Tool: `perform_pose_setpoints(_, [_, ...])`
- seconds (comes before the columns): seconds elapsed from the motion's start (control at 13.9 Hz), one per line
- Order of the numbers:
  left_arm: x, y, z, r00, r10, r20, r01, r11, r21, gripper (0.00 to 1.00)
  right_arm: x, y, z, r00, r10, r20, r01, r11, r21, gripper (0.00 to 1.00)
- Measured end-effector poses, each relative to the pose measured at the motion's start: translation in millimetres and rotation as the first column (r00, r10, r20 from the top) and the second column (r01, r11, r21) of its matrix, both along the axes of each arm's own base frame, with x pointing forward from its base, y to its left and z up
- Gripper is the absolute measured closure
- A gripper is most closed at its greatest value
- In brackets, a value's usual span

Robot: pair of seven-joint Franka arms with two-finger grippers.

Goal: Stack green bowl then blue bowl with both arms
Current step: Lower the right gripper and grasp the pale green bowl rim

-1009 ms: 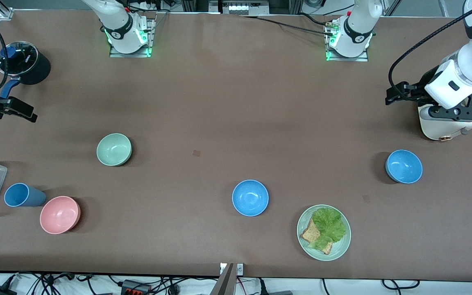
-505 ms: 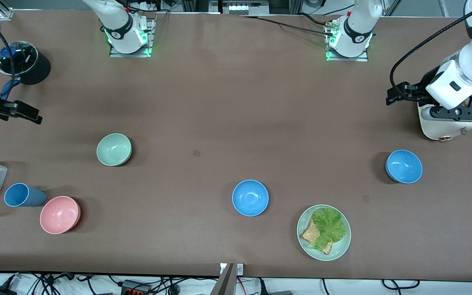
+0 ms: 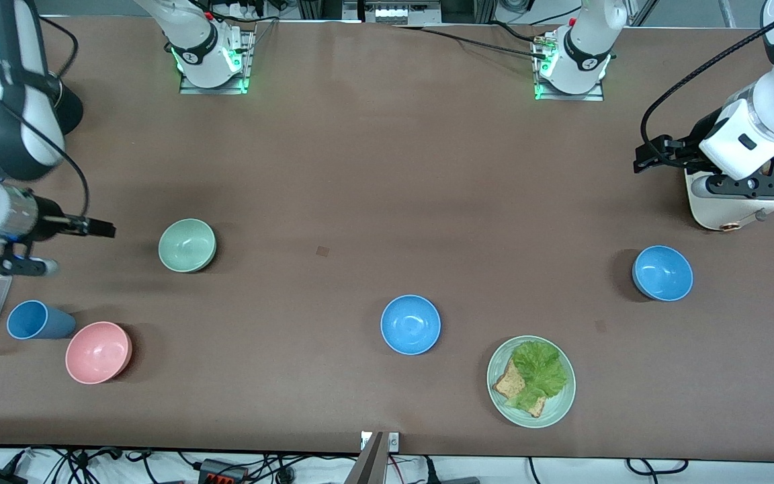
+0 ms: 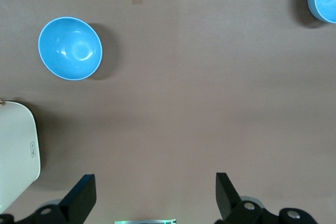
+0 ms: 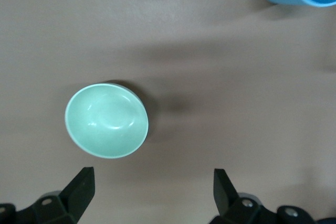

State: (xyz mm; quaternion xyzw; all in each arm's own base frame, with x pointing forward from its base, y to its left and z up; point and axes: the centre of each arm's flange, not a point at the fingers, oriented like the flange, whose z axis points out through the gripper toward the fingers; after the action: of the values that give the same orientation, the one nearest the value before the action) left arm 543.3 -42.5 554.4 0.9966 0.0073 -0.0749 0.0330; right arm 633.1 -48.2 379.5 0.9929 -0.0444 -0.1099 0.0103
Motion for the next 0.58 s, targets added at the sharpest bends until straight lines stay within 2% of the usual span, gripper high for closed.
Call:
perform_pose_setpoints(0.29, [0.4,-1.7,2.4,1.0,-0.003,0.006,0.003,1.0,0.0,0.0,5.6,0.3,-106.6,0.994,0.003,-0.112,-0.003,1.0,0.0,0.0])
perform_pose_setpoints(0.58, [0.4,-2.5,2.9,1.0,-0.004,0.007,0.004,1.0,0.0,0.0,2.6,13.6,-145.0,0.986,0.024,-0.166,-0.023,1.0,0.004,0.0])
